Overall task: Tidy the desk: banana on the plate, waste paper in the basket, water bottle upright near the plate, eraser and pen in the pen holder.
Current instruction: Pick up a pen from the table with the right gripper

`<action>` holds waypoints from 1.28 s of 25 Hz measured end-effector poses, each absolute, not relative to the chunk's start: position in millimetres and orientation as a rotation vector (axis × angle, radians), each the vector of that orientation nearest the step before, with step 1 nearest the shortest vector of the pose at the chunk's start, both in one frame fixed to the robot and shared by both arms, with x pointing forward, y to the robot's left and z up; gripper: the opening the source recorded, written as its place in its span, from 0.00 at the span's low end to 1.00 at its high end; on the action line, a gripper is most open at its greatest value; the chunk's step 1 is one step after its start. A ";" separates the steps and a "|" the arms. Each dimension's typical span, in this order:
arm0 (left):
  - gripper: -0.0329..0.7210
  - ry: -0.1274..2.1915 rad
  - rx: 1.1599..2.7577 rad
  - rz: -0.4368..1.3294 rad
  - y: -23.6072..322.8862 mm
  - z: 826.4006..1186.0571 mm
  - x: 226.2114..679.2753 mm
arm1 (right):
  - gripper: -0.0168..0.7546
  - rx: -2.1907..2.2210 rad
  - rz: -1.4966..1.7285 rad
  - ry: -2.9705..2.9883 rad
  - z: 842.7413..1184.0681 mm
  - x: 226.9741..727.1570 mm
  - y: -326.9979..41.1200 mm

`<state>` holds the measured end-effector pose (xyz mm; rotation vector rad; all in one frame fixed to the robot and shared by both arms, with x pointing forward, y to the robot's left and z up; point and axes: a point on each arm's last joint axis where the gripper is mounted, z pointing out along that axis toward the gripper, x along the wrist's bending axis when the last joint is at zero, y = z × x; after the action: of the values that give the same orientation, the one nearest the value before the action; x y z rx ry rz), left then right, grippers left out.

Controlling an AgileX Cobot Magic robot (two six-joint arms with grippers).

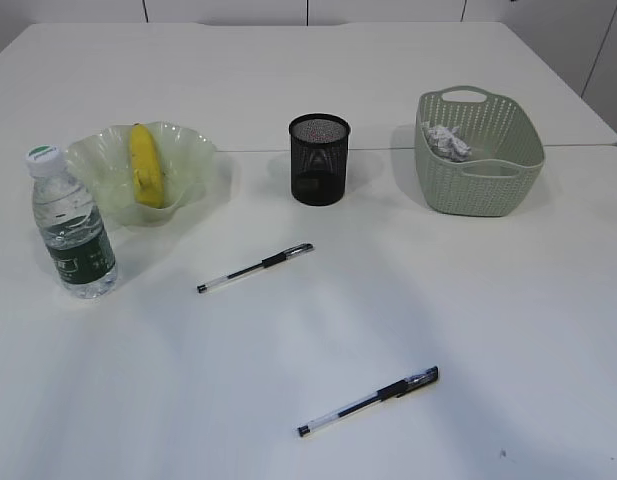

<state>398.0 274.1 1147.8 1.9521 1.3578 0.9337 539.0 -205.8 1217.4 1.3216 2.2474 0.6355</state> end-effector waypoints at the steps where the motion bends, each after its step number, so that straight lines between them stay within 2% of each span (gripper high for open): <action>1: 0.67 1.359 1.953 0.933 274.1 1147.6 397.9 | 0.60 1.345 0.643 2.251 1215.0 539.0 -205.0; 12: 0.67 1.363 1.955 0.926 274.0 1147.3 397.6 | 0.60 1.609 0.618 2.231 1184.5 540.6 -202.7; 27: 0.67 1.374 1.924 0.849 269.6 1146.4 396.5 | 0.60 2.158 0.427 2.124 1108.6 531.1 -200.7; 32: 0.67 1.377 1.925 0.840 269.3 1146.0 396.2 | 0.60 2.248 0.445 2.151 1098.9 526.6 -195.2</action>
<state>396.2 269.3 1146.0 1.9248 1.3771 0.8398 526.6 -195.2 1098.9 2.2485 2.1507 0.4447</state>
